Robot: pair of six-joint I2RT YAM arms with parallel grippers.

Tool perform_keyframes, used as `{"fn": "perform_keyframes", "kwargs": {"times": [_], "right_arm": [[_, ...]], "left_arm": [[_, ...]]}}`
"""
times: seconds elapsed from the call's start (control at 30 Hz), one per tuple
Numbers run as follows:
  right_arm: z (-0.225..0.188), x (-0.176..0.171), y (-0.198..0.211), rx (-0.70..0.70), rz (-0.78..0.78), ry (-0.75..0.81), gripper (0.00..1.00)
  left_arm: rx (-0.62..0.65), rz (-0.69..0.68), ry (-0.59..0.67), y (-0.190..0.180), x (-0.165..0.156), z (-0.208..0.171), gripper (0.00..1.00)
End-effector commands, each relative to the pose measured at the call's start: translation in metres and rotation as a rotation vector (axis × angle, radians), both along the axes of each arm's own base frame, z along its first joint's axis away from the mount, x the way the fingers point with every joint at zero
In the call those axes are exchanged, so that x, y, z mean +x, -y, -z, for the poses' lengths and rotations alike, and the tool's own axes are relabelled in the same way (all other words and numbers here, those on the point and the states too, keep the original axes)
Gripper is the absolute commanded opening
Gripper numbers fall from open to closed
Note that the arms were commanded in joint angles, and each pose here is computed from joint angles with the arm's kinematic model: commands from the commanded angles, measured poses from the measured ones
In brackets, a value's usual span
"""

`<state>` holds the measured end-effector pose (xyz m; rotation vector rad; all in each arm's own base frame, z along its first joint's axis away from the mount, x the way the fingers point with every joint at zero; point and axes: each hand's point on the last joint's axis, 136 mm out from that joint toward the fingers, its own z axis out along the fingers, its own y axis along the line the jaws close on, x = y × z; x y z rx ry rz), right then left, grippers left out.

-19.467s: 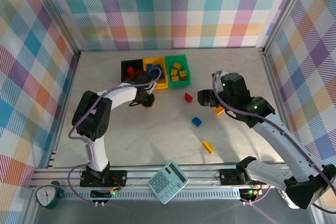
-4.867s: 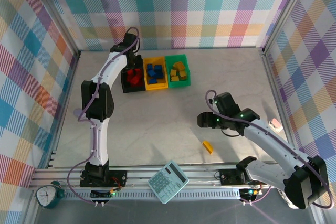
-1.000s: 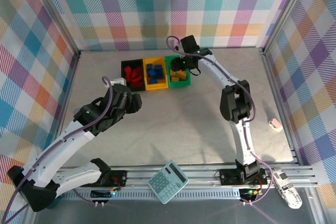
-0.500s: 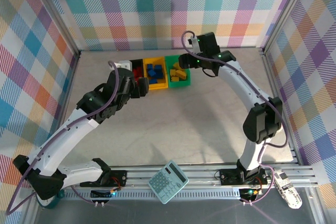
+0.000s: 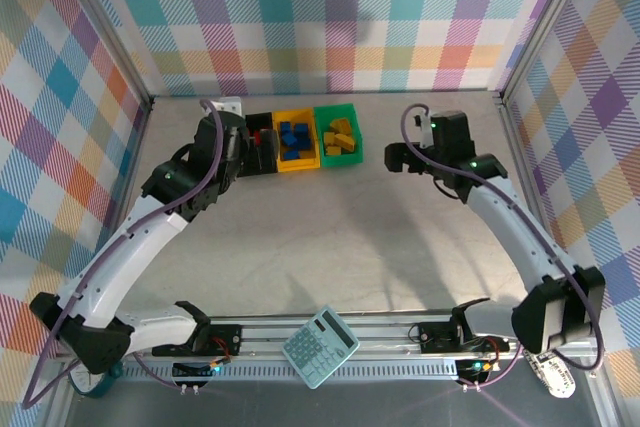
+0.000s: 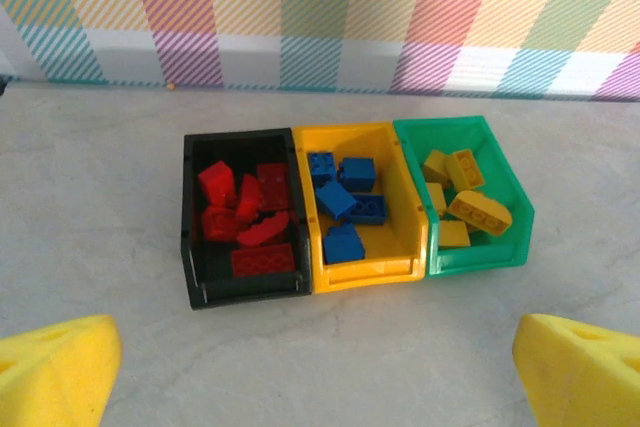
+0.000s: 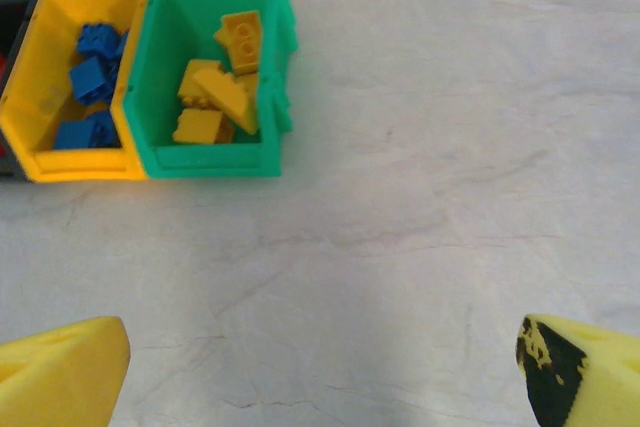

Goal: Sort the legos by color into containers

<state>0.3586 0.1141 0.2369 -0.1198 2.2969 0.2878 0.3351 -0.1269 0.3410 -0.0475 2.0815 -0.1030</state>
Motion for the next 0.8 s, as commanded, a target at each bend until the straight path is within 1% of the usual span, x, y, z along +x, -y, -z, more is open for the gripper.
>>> {"fn": "perform_keyframes", "kwargs": {"times": [0.0,0.13,0.2,0.3,0.4,0.5,0.53,0.6,0.67,0.7,0.77], "right_arm": [[-0.007,-0.006,0.028,0.016,0.104,0.027,0.99],[-0.008,-0.012,0.056,0.069,0.181,0.017,0.99],[-0.007,-0.013,0.06,0.088,0.18,0.013,0.99],[-0.004,-0.013,0.065,0.09,0.205,0.014,0.99],[-0.001,-0.012,0.073,0.072,0.246,0.019,0.99],[0.005,-0.01,0.083,0.04,0.301,0.015,0.99],[0.008,-0.009,0.088,0.027,0.33,0.01,0.99],[0.014,-0.008,0.101,0.002,0.414,-0.004,0.99],[0.019,-0.007,0.117,-0.023,0.52,-0.004,0.99],[0.02,-0.005,0.122,-0.037,0.545,0.016,0.99],[0.024,0.0,0.125,-0.053,0.541,0.059,0.99]], "left_arm": [[-0.011,-0.038,-0.061,-0.015,0.004,0.003,1.0],[-0.037,-0.188,-0.104,-0.058,0.003,0.02,1.0],[-0.044,-0.203,-0.092,-0.071,0.002,0.026,1.0],[0.012,-0.328,-0.046,-0.105,0.0,0.031,1.0],[0.013,-0.368,-0.042,-0.122,0.0,0.047,1.0],[0.011,-0.402,0.004,-0.133,0.0,0.063,1.0],[0.018,-0.38,0.018,-0.131,0.003,0.069,1.0],[0.036,-0.366,0.025,-0.133,0.007,0.08,1.0],[0.063,-0.349,0.065,-0.133,0.015,0.087,1.0],[0.069,-0.349,0.082,-0.133,0.017,0.092,1.0],[0.078,-0.382,0.091,-0.138,0.018,0.104,1.0]]}}
